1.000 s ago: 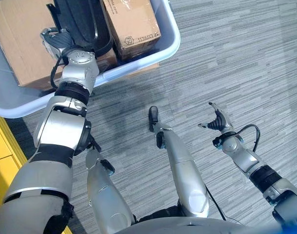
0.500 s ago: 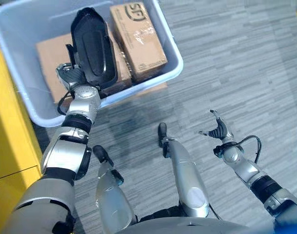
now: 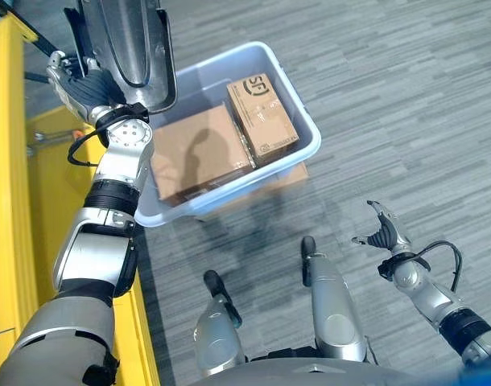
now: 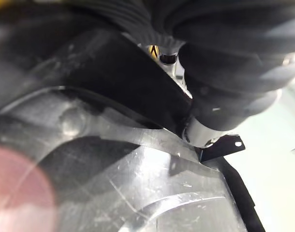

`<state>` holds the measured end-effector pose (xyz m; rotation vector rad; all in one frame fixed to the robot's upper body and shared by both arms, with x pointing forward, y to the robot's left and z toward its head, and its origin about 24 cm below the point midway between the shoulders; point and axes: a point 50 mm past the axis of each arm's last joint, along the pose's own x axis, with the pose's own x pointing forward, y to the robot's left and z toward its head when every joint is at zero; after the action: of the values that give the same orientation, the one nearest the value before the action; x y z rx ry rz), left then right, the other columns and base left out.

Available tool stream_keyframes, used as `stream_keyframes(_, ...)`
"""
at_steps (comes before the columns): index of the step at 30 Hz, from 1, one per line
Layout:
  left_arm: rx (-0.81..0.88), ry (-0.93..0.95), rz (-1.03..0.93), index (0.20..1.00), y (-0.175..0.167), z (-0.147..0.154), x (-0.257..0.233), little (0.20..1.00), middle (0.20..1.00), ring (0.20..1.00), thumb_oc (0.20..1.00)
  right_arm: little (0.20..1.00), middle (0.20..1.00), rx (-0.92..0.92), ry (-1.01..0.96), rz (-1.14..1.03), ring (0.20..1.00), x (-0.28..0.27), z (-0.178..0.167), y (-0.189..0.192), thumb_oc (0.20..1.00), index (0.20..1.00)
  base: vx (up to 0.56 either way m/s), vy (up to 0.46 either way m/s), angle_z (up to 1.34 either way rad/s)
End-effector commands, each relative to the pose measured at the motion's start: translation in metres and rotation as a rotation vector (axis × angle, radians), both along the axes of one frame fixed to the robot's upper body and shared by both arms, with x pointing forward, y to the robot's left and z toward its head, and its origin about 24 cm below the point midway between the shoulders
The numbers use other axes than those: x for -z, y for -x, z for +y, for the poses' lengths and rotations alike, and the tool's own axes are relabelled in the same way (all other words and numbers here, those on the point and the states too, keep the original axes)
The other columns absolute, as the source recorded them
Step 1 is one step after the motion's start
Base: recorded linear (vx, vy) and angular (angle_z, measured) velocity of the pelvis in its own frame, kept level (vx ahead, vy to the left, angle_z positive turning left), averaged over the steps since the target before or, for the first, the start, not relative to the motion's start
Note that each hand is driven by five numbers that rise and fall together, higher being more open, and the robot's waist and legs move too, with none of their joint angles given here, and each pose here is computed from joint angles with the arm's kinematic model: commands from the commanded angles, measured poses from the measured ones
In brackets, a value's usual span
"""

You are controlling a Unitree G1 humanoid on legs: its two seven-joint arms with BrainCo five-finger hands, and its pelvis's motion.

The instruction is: Move parts from the plastic box to the shelf.

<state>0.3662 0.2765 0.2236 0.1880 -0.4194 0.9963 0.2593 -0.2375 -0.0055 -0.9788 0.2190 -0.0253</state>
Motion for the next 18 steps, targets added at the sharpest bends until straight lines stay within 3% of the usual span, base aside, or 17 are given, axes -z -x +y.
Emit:
stream_keyframes(1,0.052,-0.048,-0.127,0.200,0.010,0.006,-0.016,0.200,0.200,0.200,0.200,1.000,1.000,-0.079,-0.057,-0.016,1.000,0.000,0.012,0.003,1.000,1.000,0.00,0.179,0.11)
stream_keyframes(6,0.243,-0.116,-0.054,0.200,0.018,-0.020,0.020,0.200,0.200,0.200,0.200,1.000,1.000,-0.137,-0.209,-0.005,1.000,-0.004,0.032,0.004,1.000,1.000,-0.02,0.107,0.14)
stream_keyframes(11,0.414,-0.135,0.065,0.200,0.056,-0.053,0.084,0.200,0.200,0.200,0.200,1.000,1.000,-0.217,-0.406,0.051,1.000,-0.006,0.067,0.006,1.000,1.000,0.07,0.119,0.26)
stream_keyframes(18,0.447,-0.134,0.162,0.200,0.094,-0.053,0.121,0.200,0.200,0.200,0.200,1.000,1.000,-0.313,-0.531,0.046,1.000,-0.023,0.094,0.002,1.000,1.000,0.01,0.127,0.29)
